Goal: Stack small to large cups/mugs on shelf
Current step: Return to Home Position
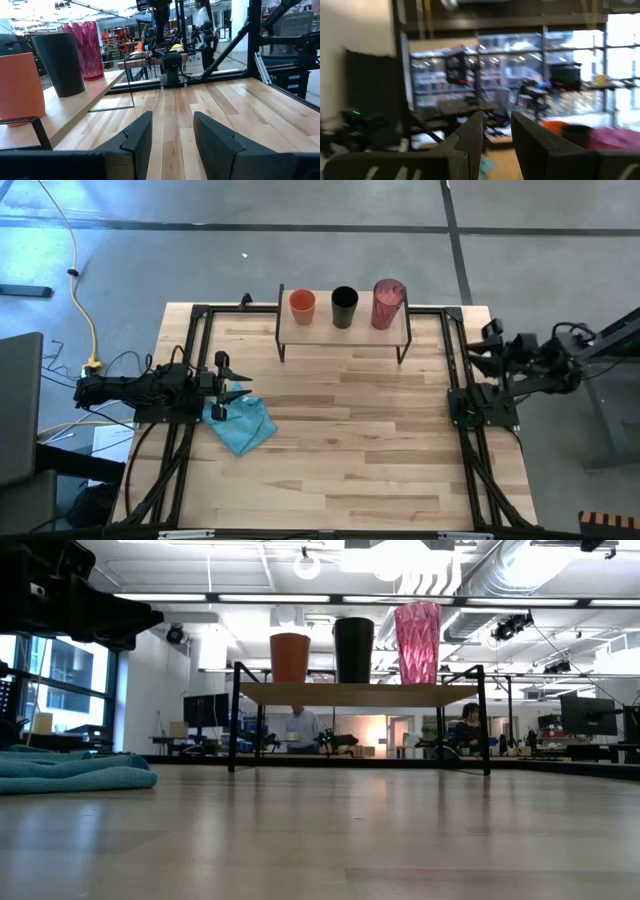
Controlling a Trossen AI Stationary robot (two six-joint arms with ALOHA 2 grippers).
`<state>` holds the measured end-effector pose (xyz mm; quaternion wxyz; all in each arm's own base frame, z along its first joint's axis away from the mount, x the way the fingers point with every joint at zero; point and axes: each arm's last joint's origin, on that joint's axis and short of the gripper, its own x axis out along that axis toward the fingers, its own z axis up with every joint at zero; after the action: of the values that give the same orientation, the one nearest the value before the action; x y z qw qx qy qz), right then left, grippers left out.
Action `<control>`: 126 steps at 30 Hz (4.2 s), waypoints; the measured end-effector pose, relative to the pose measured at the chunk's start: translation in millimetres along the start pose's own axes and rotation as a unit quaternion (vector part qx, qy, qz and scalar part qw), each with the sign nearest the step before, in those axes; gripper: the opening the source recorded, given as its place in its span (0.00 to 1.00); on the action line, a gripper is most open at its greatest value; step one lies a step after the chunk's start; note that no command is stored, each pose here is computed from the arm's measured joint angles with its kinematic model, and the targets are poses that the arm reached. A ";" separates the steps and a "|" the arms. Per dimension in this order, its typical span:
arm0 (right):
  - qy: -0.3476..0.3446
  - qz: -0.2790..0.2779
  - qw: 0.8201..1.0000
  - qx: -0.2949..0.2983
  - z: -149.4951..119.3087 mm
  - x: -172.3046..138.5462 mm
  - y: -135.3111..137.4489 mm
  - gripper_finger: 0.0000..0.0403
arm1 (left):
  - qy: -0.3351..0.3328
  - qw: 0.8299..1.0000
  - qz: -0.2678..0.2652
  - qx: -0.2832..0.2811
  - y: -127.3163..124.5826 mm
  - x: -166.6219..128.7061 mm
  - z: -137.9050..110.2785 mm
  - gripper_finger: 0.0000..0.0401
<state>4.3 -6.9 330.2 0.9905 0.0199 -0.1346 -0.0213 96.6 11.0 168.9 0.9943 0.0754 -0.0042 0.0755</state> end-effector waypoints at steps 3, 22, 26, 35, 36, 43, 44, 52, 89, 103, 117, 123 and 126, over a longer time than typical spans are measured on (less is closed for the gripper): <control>-0.029 0.044 0.999 0.009 -10.5 10.2 5.7 0.23 | 0.000 1.000 0.000 0.000 0.0 0.0 0.0 0.33; -0.074 0.142 0.983 0.089 -63.2 35.1 19.8 0.23 | 0.000 1.000 0.000 0.000 0.0 0.0 0.0 0.33; -0.097 0.143 0.981 0.092 -78.9 39.0 21.4 0.23 | 0.000 1.000 0.000 0.000 0.0 0.0 0.0 0.33; -0.175 0.151 0.963 0.137 -118.5 39.1 22.4 0.23 | 0.000 1.000 0.000 0.000 0.0 0.0 0.0 0.33; -0.183 0.148 0.962 0.138 -119.3 38.5 22.1 0.23 | 0.000 1.000 0.000 0.000 0.0 0.0 0.0 0.33; -0.202 0.128 0.964 0.114 -115.4 37.8 20.8 0.23 | 0.000 1.000 0.000 0.000 0.0 0.0 0.0 0.33; -0.202 0.114 0.967 0.110 -115.5 38.0 20.1 0.23 | 0.000 1.000 0.000 0.000 0.0 0.0 0.0 0.33; -0.161 0.003 0.984 0.080 -124.0 43.5 15.0 0.23 | 0.000 1.000 0.000 0.000 0.0 0.0 0.0 0.33; -0.068 0.135 0.971 0.184 -136.8 48.0 7.0 0.23 | 0.000 1.000 0.000 0.000 0.0 0.0 0.0 0.33; -0.061 0.136 0.971 0.189 -138.0 48.3 7.6 0.17 | 0.000 1.000 0.000 0.000 0.0 0.0 0.0 0.33; 0.071 0.058 0.980 0.179 -166.4 49.8 3.9 0.17 | 0.000 1.000 0.000 0.000 0.0 0.0 0.0 0.33; 0.103 0.045 0.984 0.137 -173.4 48.8 2.9 0.17 | 0.000 1.000 0.000 0.000 0.0 0.0 0.0 0.33; 0.134 0.040 0.981 0.136 -179.5 47.5 2.6 0.17 | 0.000 1.000 0.000 0.000 0.0 0.0 0.0 0.33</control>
<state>98.1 -0.5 170.0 0.9877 0.1513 -0.0028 0.0393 96.5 11.0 169.0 0.9943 0.0755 -0.0043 0.0756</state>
